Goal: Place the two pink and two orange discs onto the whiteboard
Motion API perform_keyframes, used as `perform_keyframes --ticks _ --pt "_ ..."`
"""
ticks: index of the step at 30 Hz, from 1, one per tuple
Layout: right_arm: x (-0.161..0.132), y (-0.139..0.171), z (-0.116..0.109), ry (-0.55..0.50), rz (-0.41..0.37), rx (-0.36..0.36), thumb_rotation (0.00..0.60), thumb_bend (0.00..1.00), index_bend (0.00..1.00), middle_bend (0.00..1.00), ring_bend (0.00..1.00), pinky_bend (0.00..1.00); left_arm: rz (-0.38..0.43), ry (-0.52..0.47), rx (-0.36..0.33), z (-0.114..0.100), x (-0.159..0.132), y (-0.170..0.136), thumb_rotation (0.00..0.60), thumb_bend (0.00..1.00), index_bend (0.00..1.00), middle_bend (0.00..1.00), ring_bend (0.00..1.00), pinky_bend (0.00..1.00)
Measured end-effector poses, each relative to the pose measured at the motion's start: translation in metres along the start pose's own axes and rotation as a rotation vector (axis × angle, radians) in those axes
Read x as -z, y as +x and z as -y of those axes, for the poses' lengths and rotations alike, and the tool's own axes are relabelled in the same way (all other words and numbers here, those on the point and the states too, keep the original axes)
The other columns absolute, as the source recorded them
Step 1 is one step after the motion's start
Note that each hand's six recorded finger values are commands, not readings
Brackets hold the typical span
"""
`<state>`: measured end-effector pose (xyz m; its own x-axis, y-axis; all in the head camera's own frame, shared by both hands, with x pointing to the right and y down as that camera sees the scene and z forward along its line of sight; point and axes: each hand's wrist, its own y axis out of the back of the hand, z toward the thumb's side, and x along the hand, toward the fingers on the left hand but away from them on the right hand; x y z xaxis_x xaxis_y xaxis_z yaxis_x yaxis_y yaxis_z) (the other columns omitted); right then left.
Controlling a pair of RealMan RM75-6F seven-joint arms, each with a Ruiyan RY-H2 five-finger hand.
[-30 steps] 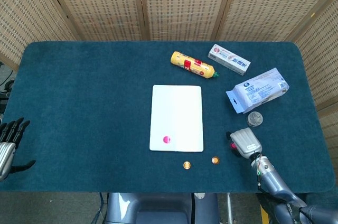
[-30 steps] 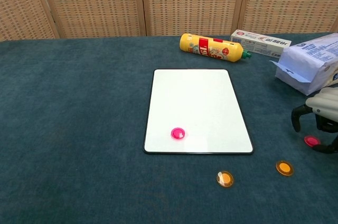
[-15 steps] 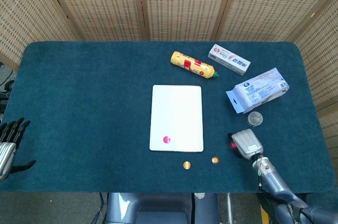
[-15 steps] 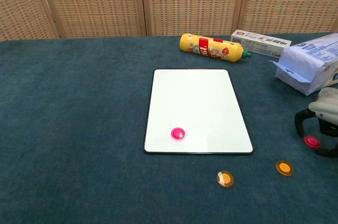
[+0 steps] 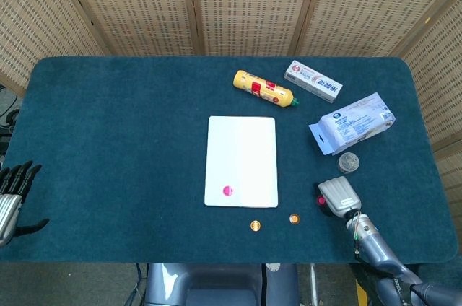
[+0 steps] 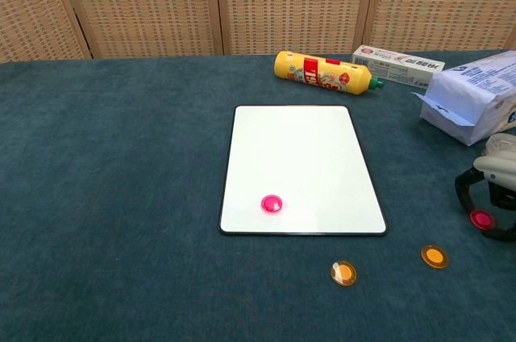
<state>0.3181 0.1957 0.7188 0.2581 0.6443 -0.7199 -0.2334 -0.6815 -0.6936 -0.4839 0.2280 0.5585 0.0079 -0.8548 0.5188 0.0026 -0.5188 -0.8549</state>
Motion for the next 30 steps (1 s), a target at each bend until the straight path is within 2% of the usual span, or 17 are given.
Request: perform_keyframes --ticks 7,11,15,21,26,30 --pt "-0.005 -0.001 -0.007 -0.004 -0.016 0.012 0.600 0.36 0.54 1.00 0.94 1.00 0.000 -0.005 -0.001 -0.001 0.000 0.000 0.600 0.00 0.00 0.00 0.00 0.00" --pt "-0.019 -0.007 -0.025 -0.012 -0.048 0.045 0.600 0.36 0.54 1.00 0.94 1.00 0.001 -0.007 -0.002 -0.001 0.000 0.000 0.600 0.00 0.00 0.00 0.00 0.00" --pt "-0.045 -0.023 -0.057 -0.013 -0.088 0.087 0.600 0.36 0.54 1.00 0.94 1.00 0.000 -0.009 -0.002 -0.002 0.001 0.000 0.600 0.00 0.00 0.00 0.00 0.00" --pt "-0.084 -0.053 -0.099 -0.010 -0.090 0.117 0.600 0.36 0.54 1.00 0.94 1.00 -0.008 -0.018 -0.001 -0.003 0.004 0.002 0.600 0.00 0.00 0.00 0.00 0.00" --pt "-0.127 -0.074 -0.122 -0.015 -0.103 0.123 0.600 0.36 0.54 1.00 0.94 1.00 -0.012 -0.023 0.004 -0.003 0.006 0.004 0.600 0.00 0.00 0.00 0.00 0.00" --pt "-0.170 -0.086 -0.128 -0.029 -0.134 0.121 0.600 0.36 0.54 1.00 0.94 1.00 -0.019 -0.030 0.012 -0.003 0.009 0.006 0.600 0.00 0.00 0.00 0.00 0.00"
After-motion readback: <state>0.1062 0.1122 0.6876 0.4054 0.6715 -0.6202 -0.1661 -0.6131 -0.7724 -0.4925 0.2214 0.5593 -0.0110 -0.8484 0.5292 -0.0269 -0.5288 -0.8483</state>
